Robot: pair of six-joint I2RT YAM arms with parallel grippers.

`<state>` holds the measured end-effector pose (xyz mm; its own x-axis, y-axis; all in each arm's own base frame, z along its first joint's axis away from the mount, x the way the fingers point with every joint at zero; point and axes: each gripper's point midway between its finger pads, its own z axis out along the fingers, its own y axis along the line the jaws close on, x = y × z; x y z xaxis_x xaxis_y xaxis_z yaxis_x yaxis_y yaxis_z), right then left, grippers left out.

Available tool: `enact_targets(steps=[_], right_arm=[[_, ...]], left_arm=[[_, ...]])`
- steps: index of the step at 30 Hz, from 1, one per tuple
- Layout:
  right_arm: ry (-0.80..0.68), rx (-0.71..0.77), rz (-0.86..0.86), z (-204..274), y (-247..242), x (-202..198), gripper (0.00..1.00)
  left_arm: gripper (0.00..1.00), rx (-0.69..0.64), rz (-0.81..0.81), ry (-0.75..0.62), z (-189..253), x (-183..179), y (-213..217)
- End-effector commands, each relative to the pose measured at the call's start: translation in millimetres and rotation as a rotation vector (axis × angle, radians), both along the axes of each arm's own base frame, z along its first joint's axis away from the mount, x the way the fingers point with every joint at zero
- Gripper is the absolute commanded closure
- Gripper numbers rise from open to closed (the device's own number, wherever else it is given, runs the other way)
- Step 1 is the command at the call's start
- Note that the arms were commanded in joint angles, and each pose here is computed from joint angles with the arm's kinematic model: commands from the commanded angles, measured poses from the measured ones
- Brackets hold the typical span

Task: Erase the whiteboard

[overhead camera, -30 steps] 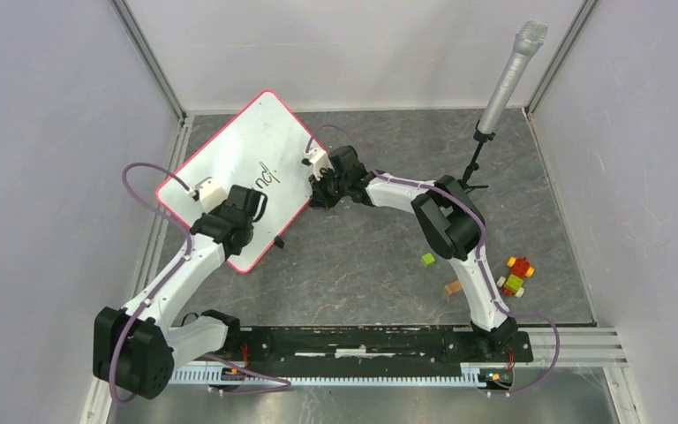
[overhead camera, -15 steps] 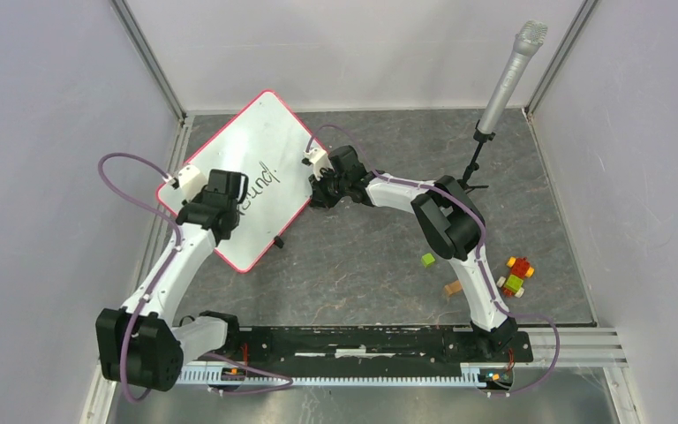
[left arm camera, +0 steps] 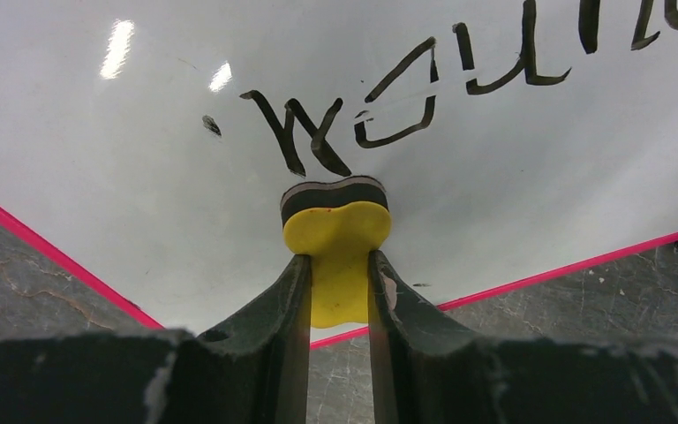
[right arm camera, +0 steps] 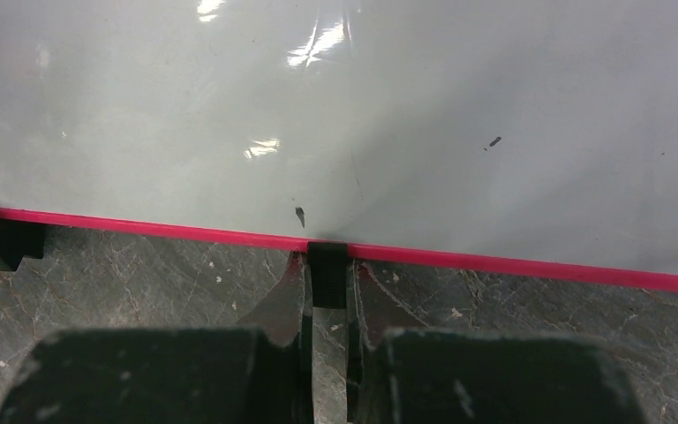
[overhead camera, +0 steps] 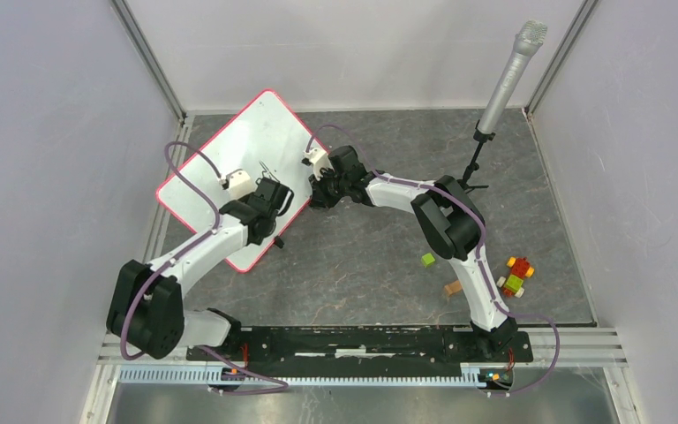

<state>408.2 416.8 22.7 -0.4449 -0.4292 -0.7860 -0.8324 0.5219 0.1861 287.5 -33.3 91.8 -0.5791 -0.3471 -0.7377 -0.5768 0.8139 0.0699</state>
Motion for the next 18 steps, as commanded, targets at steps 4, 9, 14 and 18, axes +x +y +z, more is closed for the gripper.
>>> enact_targets(steps=[4,9,14,18], right_arm=[[0.045,-0.059,-0.079,-19,-27,11,1.0],[0.044,-0.055,-0.076,-17,-26,11,1.0],[0.045,-0.054,-0.075,-17,-26,10,1.0],[0.046,-0.054,-0.075,-17,-26,10,1.0]], left_arm=[[0.74,0.015,0.098,-0.075,28,13,30],[0.74,0.029,0.199,-0.15,59,14,73],[0.74,0.029,0.196,-0.212,82,26,82],[0.74,0.002,0.152,-0.166,73,39,71]])
